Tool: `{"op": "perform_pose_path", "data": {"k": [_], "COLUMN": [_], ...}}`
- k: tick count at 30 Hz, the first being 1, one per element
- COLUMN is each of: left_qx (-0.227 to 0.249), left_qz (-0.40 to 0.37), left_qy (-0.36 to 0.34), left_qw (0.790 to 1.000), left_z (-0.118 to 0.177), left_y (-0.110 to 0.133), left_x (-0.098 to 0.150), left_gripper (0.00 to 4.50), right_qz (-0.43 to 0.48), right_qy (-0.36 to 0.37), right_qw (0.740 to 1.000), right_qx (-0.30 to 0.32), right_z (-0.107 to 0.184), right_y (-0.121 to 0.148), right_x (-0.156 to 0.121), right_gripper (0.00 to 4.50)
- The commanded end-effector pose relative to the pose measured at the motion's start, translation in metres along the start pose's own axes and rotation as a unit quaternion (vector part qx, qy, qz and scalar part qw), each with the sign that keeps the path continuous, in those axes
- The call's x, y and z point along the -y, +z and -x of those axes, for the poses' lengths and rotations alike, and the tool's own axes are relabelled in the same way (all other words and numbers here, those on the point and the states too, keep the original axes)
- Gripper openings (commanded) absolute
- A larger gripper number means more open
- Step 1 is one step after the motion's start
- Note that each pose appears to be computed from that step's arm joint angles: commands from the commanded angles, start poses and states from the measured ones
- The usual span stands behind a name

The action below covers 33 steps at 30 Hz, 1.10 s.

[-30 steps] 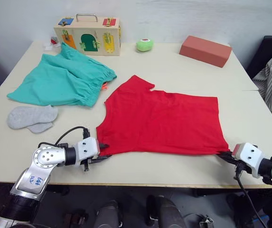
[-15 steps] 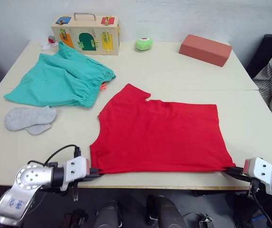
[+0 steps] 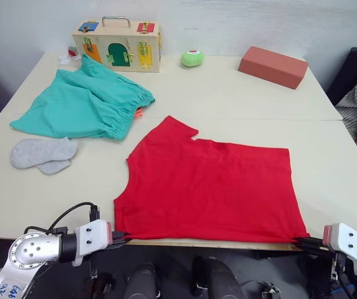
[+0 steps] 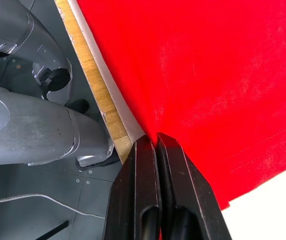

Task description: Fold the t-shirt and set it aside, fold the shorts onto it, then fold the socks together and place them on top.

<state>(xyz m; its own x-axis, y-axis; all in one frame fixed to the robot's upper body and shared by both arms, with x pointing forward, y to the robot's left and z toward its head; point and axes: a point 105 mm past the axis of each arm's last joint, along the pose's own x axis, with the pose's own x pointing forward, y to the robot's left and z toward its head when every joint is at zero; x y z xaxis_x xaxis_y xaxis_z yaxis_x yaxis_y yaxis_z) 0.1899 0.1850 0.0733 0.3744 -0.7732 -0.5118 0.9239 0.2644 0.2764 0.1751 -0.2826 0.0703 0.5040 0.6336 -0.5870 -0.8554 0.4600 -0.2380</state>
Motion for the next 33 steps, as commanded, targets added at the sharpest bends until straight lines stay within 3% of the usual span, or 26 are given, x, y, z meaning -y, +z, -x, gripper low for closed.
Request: {"op": "perform_pose_path", "data": {"k": [1,3,4,7,14,18,21,27,33], "left_qx": [0.004,0.013,0.016,0.014,0.010,0.052,0.087,0.096,0.075], "left_qz": [0.003,0.013,0.019,0.034,0.095,0.156,0.173,0.170,0.138], "left_qy": [0.005,0.000,-0.003,-0.026,-0.031,-0.019,0.020,0.092,0.116], "left_qw": [1.000,1.000,1.000,0.999,0.995,0.986,0.981,0.976,0.981], "left_z": [0.005,0.006,0.006,0.013,0.044,0.056,0.057,0.034,-0.012], "left_y": [0.003,0.006,0.007,0.011,0.023,0.042,0.053,0.059,0.065], "left_x": [-0.001,0.000,0.001,0.005,-0.011,-0.034,-0.068,-0.144,-0.204], "left_gripper": [0.04,0.04,0.26,0.94,3.13,4.43,4.48,4.48,4.48], "right_qz": [-0.053,-0.066,-0.068,-0.081,-0.145,-0.171,-0.179,-0.112,-0.085], "right_qy": [-0.004,-0.001,0.003,0.034,0.085,0.082,0.042,-0.103,-0.155], "right_qw": [0.998,0.998,0.997,0.996,0.986,0.982,0.981,0.979,0.978], "right_qx": [0.017,0.021,0.022,0.028,0.010,0.024,0.059,0.137,0.109], "right_z": [-0.003,-0.004,-0.004,-0.001,0.027,0.038,0.044,0.040,0.006], "right_y": [-0.001,0.000,0.001,0.008,0.030,0.050,0.068,0.088,0.079], "right_x": [-0.005,-0.005,-0.006,-0.014,-0.020,-0.003,0.029,0.116,0.174], "right_gripper": [0.00,0.00,0.00,0.68,3.06,4.49,4.50,4.50,4.50]}}
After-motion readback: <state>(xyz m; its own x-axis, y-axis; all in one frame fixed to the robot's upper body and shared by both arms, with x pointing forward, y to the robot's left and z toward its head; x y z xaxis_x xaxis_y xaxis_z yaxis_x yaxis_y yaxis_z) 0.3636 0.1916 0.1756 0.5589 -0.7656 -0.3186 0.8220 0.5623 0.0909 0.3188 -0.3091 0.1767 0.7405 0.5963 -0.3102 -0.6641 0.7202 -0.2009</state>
